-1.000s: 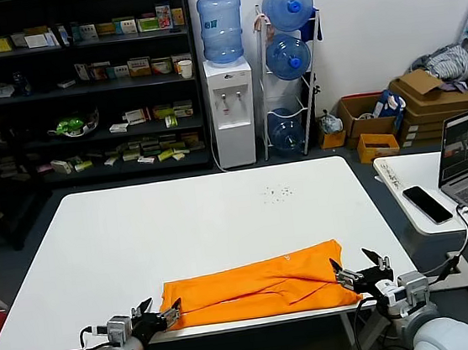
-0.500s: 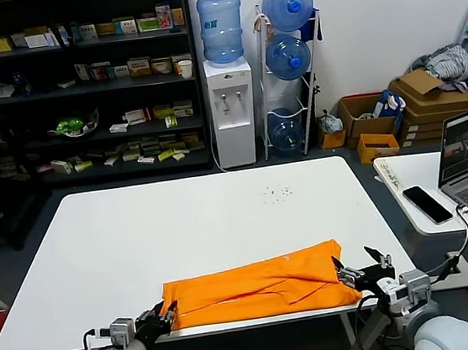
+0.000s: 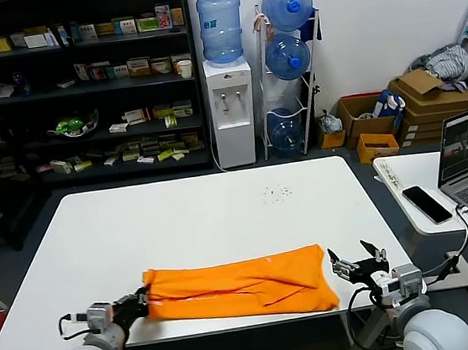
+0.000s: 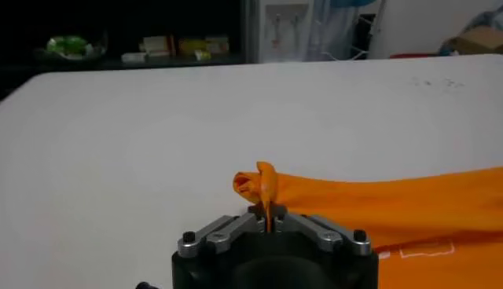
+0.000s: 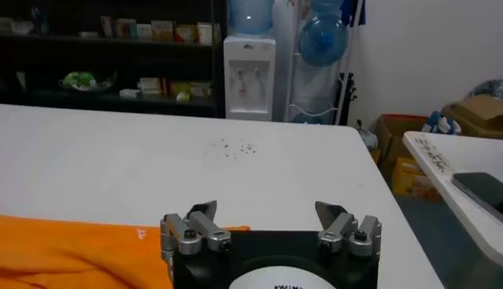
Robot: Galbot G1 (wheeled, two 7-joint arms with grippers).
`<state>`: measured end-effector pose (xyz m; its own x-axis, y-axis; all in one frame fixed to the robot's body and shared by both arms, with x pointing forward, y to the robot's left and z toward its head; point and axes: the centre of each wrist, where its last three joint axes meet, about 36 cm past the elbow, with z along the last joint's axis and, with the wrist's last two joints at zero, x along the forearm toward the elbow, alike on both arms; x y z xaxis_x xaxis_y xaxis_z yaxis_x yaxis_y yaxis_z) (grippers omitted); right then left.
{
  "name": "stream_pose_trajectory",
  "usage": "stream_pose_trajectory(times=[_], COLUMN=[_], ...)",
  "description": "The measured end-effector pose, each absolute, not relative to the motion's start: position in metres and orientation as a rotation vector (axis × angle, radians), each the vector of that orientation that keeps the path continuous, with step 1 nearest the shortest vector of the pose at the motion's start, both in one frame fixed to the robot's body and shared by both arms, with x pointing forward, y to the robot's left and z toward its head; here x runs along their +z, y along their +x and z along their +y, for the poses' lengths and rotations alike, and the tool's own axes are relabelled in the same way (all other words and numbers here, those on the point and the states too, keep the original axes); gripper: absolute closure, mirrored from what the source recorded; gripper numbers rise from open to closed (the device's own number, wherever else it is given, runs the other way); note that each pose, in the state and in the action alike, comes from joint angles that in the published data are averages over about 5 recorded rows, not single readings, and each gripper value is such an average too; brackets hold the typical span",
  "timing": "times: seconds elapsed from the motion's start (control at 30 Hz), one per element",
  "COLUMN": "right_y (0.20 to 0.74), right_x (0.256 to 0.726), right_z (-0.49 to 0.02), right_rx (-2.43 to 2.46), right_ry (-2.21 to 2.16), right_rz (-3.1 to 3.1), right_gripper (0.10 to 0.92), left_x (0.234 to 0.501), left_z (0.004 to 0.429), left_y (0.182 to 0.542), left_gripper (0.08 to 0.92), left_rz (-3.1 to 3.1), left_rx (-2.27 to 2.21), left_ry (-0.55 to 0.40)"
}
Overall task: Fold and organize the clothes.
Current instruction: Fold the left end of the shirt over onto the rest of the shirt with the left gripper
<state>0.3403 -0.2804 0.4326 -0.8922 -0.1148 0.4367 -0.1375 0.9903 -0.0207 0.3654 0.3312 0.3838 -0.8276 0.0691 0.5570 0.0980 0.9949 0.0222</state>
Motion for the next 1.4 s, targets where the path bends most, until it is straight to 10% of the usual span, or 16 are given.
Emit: stream_pose_trajectory(times=[0.5,1.4], right_y=[0.361,0.355], right_x=[0.418,0.395], right_z=[-0.266,-0.262], right_rx=[0.025,-0.004], right_ry=[0.190,0.077], right_rz=[-2.720,-2.662], right_gripper=[0.200,0.200], left_x=[0.439,0.434], left_z=[0.475,0.245], left_y=[0.386,0.393], left_gripper=[0.880,0.880], left_rz=[-2.568,-2.453], left_rx=[-0.445,0.278], left_ry=[0.193,-0.329])
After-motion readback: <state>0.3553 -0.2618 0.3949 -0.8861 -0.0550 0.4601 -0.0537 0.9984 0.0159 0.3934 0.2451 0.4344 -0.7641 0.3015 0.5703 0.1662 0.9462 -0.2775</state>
